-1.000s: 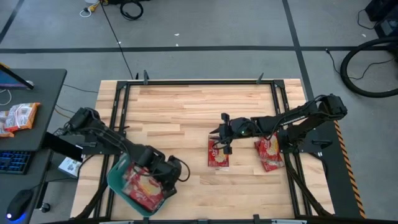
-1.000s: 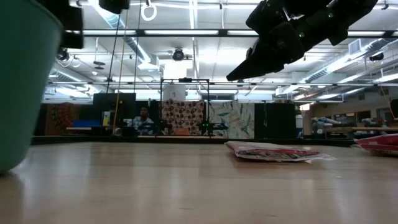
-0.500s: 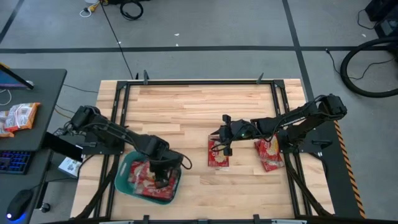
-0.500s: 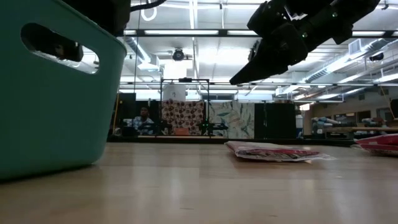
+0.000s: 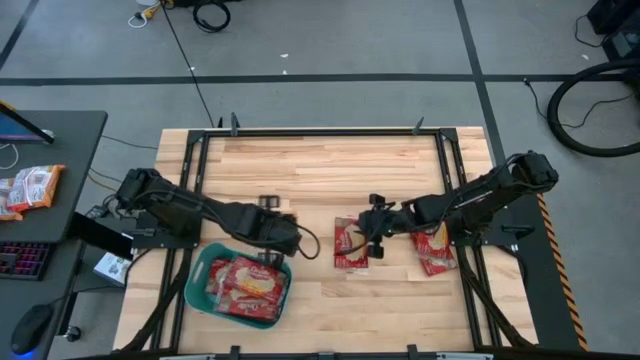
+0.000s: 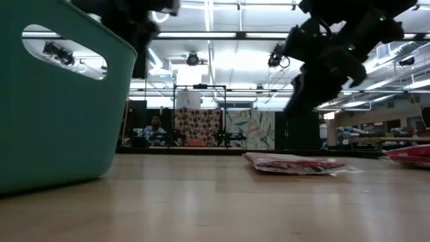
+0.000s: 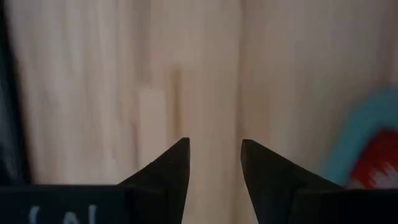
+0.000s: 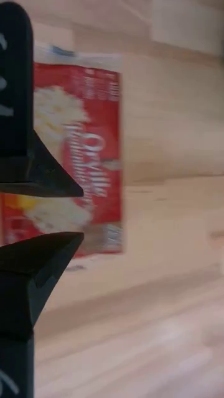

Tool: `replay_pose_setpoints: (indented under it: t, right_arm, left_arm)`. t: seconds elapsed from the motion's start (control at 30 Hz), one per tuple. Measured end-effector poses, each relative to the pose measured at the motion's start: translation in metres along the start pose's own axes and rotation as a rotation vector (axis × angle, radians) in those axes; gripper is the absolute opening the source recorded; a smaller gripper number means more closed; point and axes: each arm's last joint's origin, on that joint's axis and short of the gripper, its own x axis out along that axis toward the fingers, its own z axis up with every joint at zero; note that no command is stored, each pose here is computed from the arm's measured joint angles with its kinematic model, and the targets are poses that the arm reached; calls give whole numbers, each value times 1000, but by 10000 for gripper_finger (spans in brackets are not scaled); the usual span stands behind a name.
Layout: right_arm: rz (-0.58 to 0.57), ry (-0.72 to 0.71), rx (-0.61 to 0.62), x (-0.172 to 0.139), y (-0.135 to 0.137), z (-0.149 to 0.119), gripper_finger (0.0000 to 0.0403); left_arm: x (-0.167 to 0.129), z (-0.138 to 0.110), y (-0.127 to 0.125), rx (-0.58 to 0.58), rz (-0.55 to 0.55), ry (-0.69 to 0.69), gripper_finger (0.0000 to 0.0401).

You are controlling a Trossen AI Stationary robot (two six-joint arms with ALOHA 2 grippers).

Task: Sort popcorn bags into baskets
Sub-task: Put the popcorn bag into the blue bin

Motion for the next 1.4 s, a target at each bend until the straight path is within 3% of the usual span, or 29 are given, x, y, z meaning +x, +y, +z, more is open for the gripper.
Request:
replay_pose_setpoints:
  t: [0.3,0.57,0.73,0.9,1.2,1.4]
  right_arm:
    - [-33,275,96,-10,13,-30,105]
    - [-270,566,267,-42,11,-32,105]
    - [-297,642,344,-55,17,-31,105]
    - [-292,657,423,-63,29,-30,105]
    - [-287,689,535,-73,46,-38,105]
    - [-322,720,498,-79,48,-43,105]
  left_arm:
    - [4,39,20,99,26,-327,148]
    - [9,54,49,113,68,-432,148]
    - [17,55,67,101,-39,-441,148]
    - [23,60,83,96,-14,-503,148]
    - [52,54,73,127,7,-587,148]
    - [59,49,70,123,-11,-574,148]
